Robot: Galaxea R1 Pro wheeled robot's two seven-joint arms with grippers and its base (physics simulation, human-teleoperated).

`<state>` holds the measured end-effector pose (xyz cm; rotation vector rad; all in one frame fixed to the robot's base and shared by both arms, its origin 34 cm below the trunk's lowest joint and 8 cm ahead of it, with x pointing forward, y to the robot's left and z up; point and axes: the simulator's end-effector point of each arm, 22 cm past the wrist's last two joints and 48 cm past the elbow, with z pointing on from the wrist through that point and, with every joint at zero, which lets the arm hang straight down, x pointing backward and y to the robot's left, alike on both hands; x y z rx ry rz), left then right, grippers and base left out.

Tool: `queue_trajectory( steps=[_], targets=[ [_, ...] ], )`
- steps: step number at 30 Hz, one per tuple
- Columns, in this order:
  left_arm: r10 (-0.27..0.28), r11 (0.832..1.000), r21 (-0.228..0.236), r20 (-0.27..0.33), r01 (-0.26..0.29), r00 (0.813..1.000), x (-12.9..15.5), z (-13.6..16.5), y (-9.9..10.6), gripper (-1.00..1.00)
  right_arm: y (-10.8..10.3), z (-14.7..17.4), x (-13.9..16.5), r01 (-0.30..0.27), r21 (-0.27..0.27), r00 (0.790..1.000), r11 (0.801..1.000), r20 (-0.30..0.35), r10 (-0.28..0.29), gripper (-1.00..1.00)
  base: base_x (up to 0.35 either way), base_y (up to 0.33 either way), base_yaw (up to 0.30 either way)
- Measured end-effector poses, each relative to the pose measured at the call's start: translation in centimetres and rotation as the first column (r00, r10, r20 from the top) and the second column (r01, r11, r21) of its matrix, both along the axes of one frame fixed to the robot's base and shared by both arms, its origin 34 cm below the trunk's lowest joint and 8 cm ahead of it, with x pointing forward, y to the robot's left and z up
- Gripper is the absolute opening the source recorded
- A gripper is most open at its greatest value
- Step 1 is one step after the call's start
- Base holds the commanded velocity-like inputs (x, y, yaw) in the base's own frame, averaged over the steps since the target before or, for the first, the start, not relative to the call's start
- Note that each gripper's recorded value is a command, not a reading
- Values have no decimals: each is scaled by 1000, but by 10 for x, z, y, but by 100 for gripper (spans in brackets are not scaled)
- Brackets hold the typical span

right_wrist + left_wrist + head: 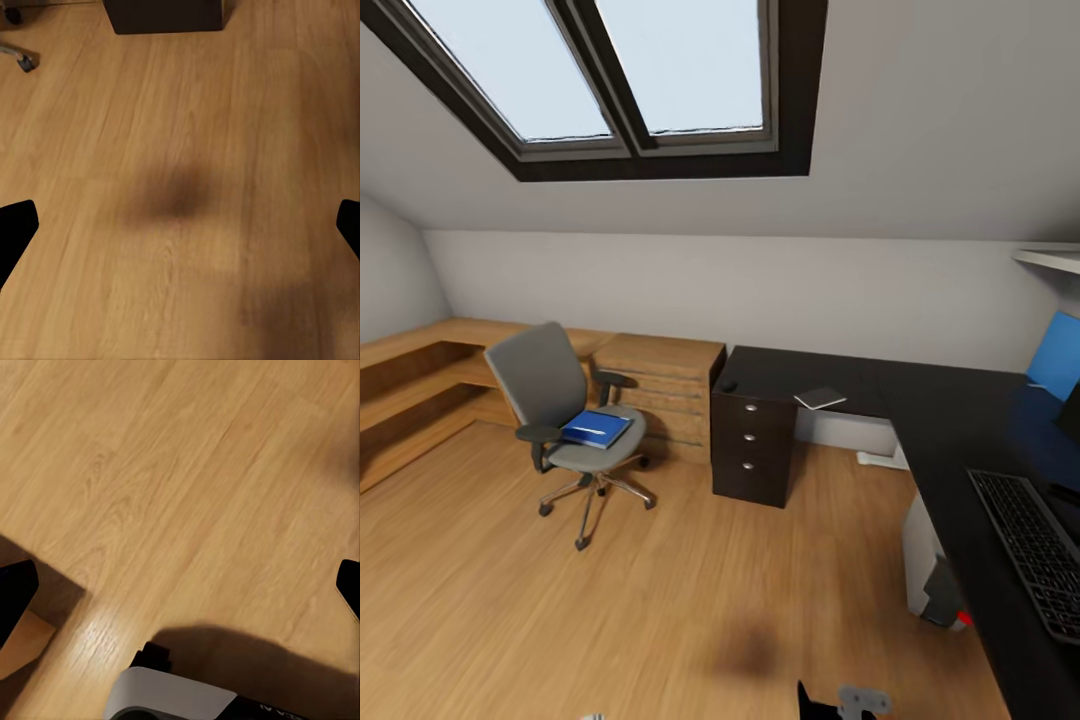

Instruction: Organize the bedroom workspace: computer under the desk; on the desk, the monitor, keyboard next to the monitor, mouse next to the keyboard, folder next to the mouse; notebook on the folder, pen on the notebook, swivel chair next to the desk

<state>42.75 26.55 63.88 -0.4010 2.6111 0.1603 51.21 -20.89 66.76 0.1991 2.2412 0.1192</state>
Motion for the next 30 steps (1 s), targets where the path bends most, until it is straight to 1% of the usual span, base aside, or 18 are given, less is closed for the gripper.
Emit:
queue_trajectory(
  steps=[18, 21, 22, 23, 24, 25, 26, 27, 28, 29, 30],
  targets=[
    [0, 1000, 0, -2, 0, 1000, -1, 0, 0, 100, 0, 0, 0, -4, -2, 1000, 1000, 1, 4, 100, 327, 0, 0],
    [1, 1000, -6, 6, -1, 1000, 2, 1, -4, 100, 2, 1, 1, -10, -1, 1000, 1000, 5, 10, 100, 327, 0, 0],
    [-1, 1000, -10, 17, 1, 1000, 6, 4, -6, 100, 3, 4, 4, -11, -1, 1000, 1000, 18, 11, 100, 327, 0, 0],
    [-3, 1000, -21, 42, 4, 999, 16, 11, -11, 100, 4, 7, 7, -10, -2, 999, 1000, 35, 10, 100, 327, 0, 0],
    [-6, 999, -36, 79, 9, 997, 31, 22, -18, 100, 5, 11, 10, -8, -1, 999, 1000, 52, 8, 100, 328, 0, 0],
    [-25, 997, -73, 117, 34, 993, 59, 47, -31, 100, 7, 28, 35, 38, 7, 993, 999, 107, -39, 100, 328, 0, 0],
    [-43, 988, -134, 250, 78, 967, 110, 106, -60, 100, 11, 72, 85, 70, 36, 971, 997, 225, -76, 100, 328, 0, 0],
    [-53, 985, -148, 257, 94, 965, 119, 122, -65, 100, 14, 123, 130, 95, 68, 937, 993, 331, -112, 100, 328, 0, 0],
    [-62, 979, -172, 272, 112, 960, 139, 162, -68, 100, 6, 127, 146, 163, 32, 968, 986, 189, -166, 100, 329, 0, 0],
    [-63, 974, -184, 325, 128, 944, 152, 189, -73, 100, 18, 183, 179, 135, 62, 957, 989, 250, -146, 100, 329, 0, 0],
    [-64, 972, -190, 352, 138, 934, 158, 204, -76, 100, 25, 203, 188, 111, 61, 962, 992, 245, -123, 100, 329, 0, 0]
  ],
)
